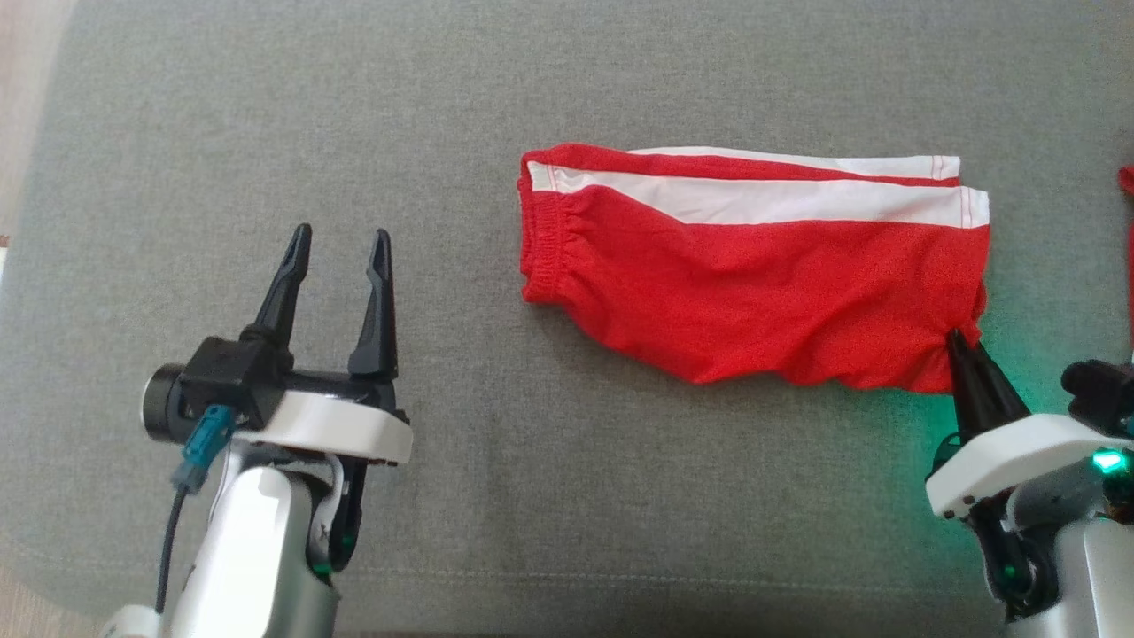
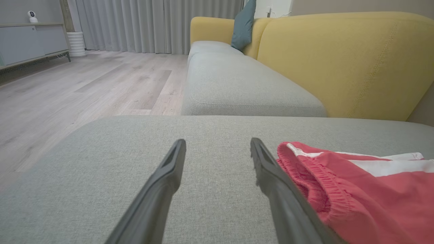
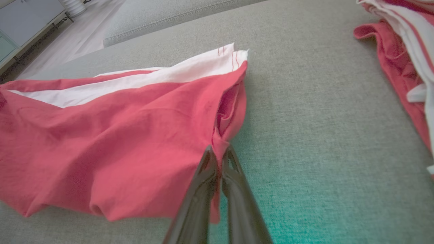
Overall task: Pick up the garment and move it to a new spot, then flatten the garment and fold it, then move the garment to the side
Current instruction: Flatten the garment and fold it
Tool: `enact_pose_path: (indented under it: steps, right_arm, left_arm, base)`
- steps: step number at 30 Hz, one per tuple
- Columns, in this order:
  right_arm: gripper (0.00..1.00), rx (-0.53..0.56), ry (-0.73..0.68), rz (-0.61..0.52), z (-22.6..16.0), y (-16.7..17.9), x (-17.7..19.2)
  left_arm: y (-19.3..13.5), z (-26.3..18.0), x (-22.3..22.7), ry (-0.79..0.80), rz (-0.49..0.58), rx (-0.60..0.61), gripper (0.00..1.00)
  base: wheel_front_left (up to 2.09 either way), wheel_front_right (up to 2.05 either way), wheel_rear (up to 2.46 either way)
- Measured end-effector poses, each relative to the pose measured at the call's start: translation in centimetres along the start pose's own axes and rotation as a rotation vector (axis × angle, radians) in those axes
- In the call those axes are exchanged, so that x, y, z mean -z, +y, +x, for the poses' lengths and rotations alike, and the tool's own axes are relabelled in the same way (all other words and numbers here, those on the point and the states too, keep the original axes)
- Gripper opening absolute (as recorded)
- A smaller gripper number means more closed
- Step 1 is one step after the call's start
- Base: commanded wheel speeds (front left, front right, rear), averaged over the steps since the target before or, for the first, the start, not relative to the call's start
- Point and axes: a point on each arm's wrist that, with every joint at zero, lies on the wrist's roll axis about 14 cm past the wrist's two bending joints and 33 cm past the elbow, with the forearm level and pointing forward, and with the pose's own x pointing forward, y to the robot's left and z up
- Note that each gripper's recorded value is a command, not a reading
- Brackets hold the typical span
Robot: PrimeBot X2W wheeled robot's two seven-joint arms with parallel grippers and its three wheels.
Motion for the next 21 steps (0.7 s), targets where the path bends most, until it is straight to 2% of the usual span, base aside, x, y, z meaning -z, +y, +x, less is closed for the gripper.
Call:
enact_pose_path:
  steps: [4, 6, 10, 13, 18, 21]
  right_arm:
    - [0.0, -0.021, -0.019, -0.015, 0.2, 0.7, -0.8]
    - [0.0, -0.067, -0.052, -0.042, 0.6, 2.4, -2.3]
    - [0.0, -0.228, -0.141, -0.121, 1.3, 8.5, -6.3]
    - [0.0, -0.367, -0.176, -0.17, 1.4, 13.7, -8.0]
    - [0.0, -0.565, -0.127, -0.166, 1.5, 20.3, -6.6]
    - [0.0, -0.621, -0.088, -0.156, 1.6, 22.1, -5.2]
  left_arm:
    - [-0.2, -0.4, -0.3, -0.004, 0.002, 0.008, 1.0]
    - [-0.3, -0.6, -0.7, -0.011, 0.005, 0.012, 1.0]
    - [-0.1, -1.4, -1.2, -0.019, 0.01, 0.003, 1.0]
    - [0.5, -2.2, -1.2, -0.014, 0.013, -0.015, 1.0]
    - [1.2, -2.8, -1.2, -0.011, 0.013, -0.042, 1.0]
    - [1.7, -3.0, -1.0, -0.003, 0.015, -0.059, 1.0]
  base:
    - [0.0, 0.0, 0.0]
    - [0.0, 0.0, 0.0]
    - [0.0, 0.0, 0.0]
    - [0.0, 0.0, 0.0]
    - [0.0, 0.0, 0.0]
    - [0.0, 0.0, 0.0]
